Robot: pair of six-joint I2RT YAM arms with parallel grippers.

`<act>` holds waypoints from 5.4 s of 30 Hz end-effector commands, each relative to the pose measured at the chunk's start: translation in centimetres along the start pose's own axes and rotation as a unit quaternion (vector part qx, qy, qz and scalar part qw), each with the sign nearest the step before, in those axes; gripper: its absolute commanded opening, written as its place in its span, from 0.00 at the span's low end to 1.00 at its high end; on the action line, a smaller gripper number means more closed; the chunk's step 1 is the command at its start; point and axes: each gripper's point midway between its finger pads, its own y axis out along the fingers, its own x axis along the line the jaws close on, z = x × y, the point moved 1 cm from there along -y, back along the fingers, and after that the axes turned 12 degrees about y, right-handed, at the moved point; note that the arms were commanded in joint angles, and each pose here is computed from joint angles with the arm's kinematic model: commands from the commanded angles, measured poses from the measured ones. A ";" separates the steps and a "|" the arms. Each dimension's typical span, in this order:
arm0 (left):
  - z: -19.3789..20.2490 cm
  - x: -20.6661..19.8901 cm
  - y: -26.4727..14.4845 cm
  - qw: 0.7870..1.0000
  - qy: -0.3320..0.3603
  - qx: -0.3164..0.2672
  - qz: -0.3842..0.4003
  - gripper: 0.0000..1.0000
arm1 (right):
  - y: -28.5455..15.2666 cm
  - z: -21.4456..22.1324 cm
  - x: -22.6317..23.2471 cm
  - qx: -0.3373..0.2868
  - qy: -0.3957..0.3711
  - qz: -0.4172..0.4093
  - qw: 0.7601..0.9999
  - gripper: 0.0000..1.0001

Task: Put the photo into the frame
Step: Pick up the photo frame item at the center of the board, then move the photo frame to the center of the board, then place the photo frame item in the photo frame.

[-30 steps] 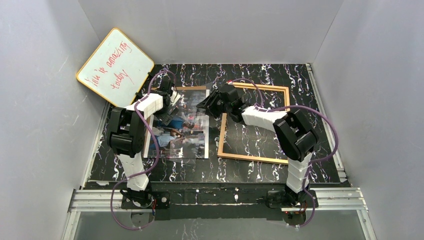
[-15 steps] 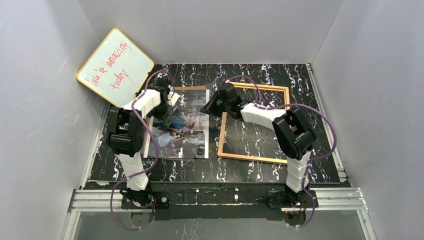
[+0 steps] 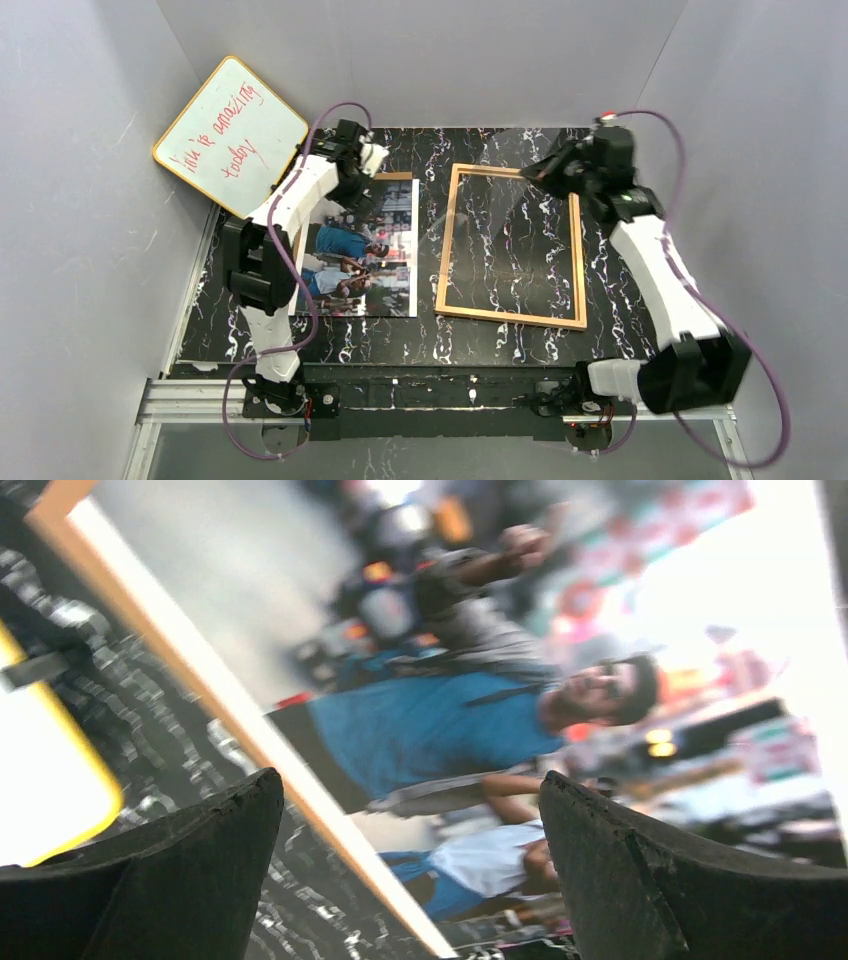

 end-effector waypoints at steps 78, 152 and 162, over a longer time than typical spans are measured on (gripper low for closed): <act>-12.4 -9.0 -8.1 0.964 -0.026 -0.210 0.161 0.98 | -10.0 -1.1 9.6 0.077 -0.105 -0.116 0.985 0.01; 2.0 -6.3 3.8 0.992 0.117 0.022 -0.032 0.98 | 6.4 0.4 -15.7 0.145 -0.150 0.127 0.970 0.01; 2.2 -6.4 3.8 0.993 0.116 0.024 -0.031 0.98 | 6.7 -1.2 -15.6 0.129 -0.189 0.141 0.963 0.01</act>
